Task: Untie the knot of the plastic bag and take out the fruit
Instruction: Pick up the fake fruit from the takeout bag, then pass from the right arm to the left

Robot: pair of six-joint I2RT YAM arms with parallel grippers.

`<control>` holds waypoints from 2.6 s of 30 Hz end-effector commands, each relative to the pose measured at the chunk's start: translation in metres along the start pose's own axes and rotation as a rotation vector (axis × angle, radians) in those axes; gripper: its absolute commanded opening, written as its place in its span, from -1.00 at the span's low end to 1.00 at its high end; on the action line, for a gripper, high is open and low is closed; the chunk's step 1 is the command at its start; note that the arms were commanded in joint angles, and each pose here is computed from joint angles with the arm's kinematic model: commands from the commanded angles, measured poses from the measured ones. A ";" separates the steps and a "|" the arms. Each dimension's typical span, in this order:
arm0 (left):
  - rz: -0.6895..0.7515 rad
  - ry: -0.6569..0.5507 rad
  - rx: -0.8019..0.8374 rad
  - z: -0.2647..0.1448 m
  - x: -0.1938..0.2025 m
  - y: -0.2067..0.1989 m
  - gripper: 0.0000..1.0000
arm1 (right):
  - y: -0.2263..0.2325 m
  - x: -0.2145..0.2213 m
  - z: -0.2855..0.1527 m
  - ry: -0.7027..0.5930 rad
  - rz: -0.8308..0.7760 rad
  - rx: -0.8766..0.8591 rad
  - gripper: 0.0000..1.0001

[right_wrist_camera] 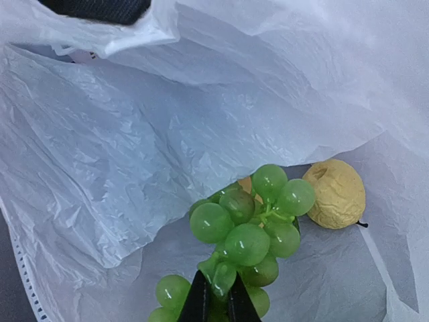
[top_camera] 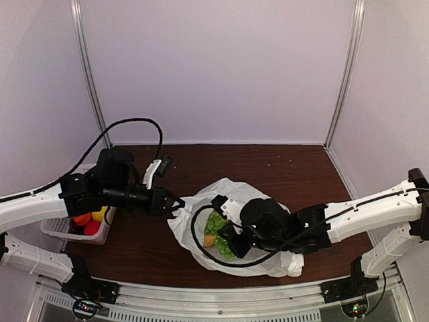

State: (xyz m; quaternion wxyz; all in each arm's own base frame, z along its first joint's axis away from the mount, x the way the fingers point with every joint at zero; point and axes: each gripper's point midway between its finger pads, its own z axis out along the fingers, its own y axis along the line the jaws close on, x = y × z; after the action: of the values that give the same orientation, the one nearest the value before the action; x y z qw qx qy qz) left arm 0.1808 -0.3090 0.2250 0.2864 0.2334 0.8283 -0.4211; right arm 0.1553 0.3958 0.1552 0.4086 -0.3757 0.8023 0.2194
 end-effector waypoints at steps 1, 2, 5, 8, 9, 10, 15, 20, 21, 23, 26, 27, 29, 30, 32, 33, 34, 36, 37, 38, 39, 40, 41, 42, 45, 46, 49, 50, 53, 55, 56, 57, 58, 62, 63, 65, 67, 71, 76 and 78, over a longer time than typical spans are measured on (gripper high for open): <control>-0.016 -0.037 -0.035 0.002 -0.013 0.006 -1.00 | 0.009 -0.040 -0.022 -0.091 0.014 -0.038 -1.00; -0.016 -0.036 -0.032 0.003 -0.013 0.005 -1.00 | 0.011 -0.046 -0.025 -0.106 0.017 -0.046 -1.00; -0.020 -0.039 -0.036 0.004 -0.014 0.007 -1.00 | 0.016 -0.063 -0.032 -0.154 0.029 -0.069 -1.00; -0.028 -0.050 -0.055 0.000 -0.016 0.011 -1.00 | 0.019 -0.076 -0.042 -0.189 0.038 -0.088 -1.00; -0.034 -0.054 -0.062 -0.002 -0.016 0.014 -1.00 | 0.018 -0.080 -0.045 -0.201 0.041 -0.092 -1.00; -0.043 -0.057 -0.070 -0.003 -0.017 0.017 -1.00 | 0.018 -0.083 -0.049 -0.212 0.045 -0.096 -1.00; -0.064 -0.069 -0.065 -0.004 -0.017 0.022 -1.00 | 0.016 -0.101 -0.072 -0.285 0.077 -0.120 -1.00; -0.050 -0.058 -0.025 0.002 -0.021 0.015 -1.00 | 0.017 -0.121 -0.095 -0.383 0.130 -0.165 -0.99; -0.044 -0.056 -0.018 0.003 -0.022 0.013 -1.00 | 0.017 -0.124 -0.099 -0.400 0.140 -0.173 -0.98; -0.030 -0.056 -0.005 0.004 -0.025 0.010 -1.00 | 0.015 -0.129 -0.103 -0.430 0.159 -0.176 -0.98; -0.011 -0.059 0.022 0.006 -0.028 0.004 -1.00 | 0.007 -0.137 -0.105 -0.476 0.193 -0.139 -0.96; -0.007 -0.058 0.031 0.007 -0.028 0.003 -1.00 | 0.003 -0.140 -0.105 -0.489 0.207 -0.116 -0.96; 0.002 -0.054 0.051 0.008 -0.028 0.000 -1.00 | -0.003 -0.144 -0.104 -0.509 0.229 -0.075 -0.96; 0.005 -0.052 0.058 0.009 -0.028 -0.001 -1.00 | -0.007 -0.147 -0.104 -0.522 0.242 -0.056 -0.96; 0.002 -0.049 0.060 0.010 -0.027 -0.001 -1.00 | -0.012 -0.152 -0.104 -0.538 0.262 -0.021 -0.96; 0.002 -0.049 0.060 0.010 -0.027 -0.001 -1.00 | -0.015 -0.155 -0.106 -0.548 0.273 -0.008 -0.96; 0.001 -0.048 0.063 0.009 -0.027 -0.001 -1.00 | -0.017 -0.158 -0.107 -0.556 0.280 0.009 -0.95; 0.002 -0.048 0.066 0.008 -0.026 -0.002 -1.00 | -0.021 -0.166 -0.111 -0.572 0.294 0.035 -0.95; 0.005 -0.049 0.070 0.008 -0.026 -0.003 -1.00 | -0.024 -0.168 -0.113 -0.578 0.299 0.050 -0.95; 0.008 -0.051 0.071 0.007 -0.027 -0.004 -1.00 | -0.026 -0.171 -0.115 -0.587 0.305 0.062 -0.94; 0.012 -0.054 0.071 0.006 -0.027 -0.004 -1.00 | -0.028 -0.174 -0.116 -0.598 0.313 0.073 -0.93; 0.014 -0.057 0.070 0.005 -0.027 -0.004 -1.00 | -0.029 -0.176 -0.117 -0.607 0.319 0.080 -0.92; 0.015 -0.062 0.068 0.004 -0.028 -0.004 -1.00 | -0.030 -0.179 -0.118 -0.615 0.322 0.086 -0.92; 0.015 -0.066 0.067 0.004 -0.029 -0.004 -1.00 | -0.030 -0.182 -0.118 -0.619 0.321 0.090 -0.92; 0.006 -0.077 0.062 0.000 -0.031 -0.005 -0.92 | -0.032 -0.190 -0.117 -0.622 0.319 0.117 -0.92; 0.006 -0.084 0.052 -0.002 -0.032 -0.004 -0.58 | -0.034 -0.193 -0.118 -0.625 0.322 0.126 -0.92; -0.003 -0.116 -0.005 -0.012 -0.037 0.002 0.38 | -0.040 -0.194 -0.115 -0.611 0.328 0.140 -0.91; -0.003 -0.134 -0.026 -0.019 -0.041 0.003 0.57 | -0.042 -0.192 -0.115 -0.604 0.325 0.144 -0.91; 0.001 -0.185 -0.068 -0.036 -0.052 0.002 0.93 | -0.047 -0.187 -0.113 -0.577 0.311 0.157 -0.90; 0.012 -0.234 -0.060 -0.048 -0.065 -0.007 0.95 | -0.050 -0.184 -0.113 -0.564 0.306 0.156 -0.90; 0.021 -0.266 -0.046 -0.054 -0.074 -0.013 0.95 | -0.050 -0.183 -0.112 -0.559 0.299 0.152 -0.90; 0.030 -0.298 -0.027 -0.060 -0.083 -0.021 0.95 | -0.050 -0.182 -0.113 -0.560 0.295 0.146 -0.90; 0.040 -0.329 0.000 -0.065 -0.092 -0.030 0.95 | -0.049 -0.182 -0.115 -0.565 0.292 0.134 -0.90; 0.045 -0.414 0.124 -0.076 -0.122 -0.062 0.95 | -0.039 -0.182 -0.119 -0.595 0.287 0.056 -0.89; 0.037 -0.423 0.159 -0.075 -0.126 -0.068 0.95 | -0.035 -0.183 -0.120 -0.602 0.281 0.030 -0.89; 0.026 -0.421 0.232 -0.070 -0.129 -0.081 0.95 | -0.027 -0.183 -0.119 -0.608 0.258 -0.019 -0.89; 0.032 -0.419 0.305 -0.064 -0.131 -0.098 0.95 | -0.022 -0.184 -0.119 -0.613 0.247 -0.043 -0.89; 0.024 -0.402 0.388 -0.051 -0.128 -0.117 0.95 | -0.017 -0.186 -0.117 -0.613 0.236 -0.065 -0.89; -0.001 -0.391 0.422 -0.039 -0.124 -0.119 0.95 | -0.008 -0.186 -0.113 -0.610 0.226 -0.103 -0.90; -0.003 -0.386 0.423 -0.036 -0.123 -0.119 0.95 | -0.002 -0.186 -0.112 -0.607 0.212 -0.128 -0.90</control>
State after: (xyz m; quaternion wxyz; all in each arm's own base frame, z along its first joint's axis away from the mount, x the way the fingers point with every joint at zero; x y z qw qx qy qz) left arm 0.1894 -0.3557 0.3777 0.3780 0.2015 0.6827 -0.5920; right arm 0.1822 0.3895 0.3702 0.5852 -0.2113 0.6782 0.3910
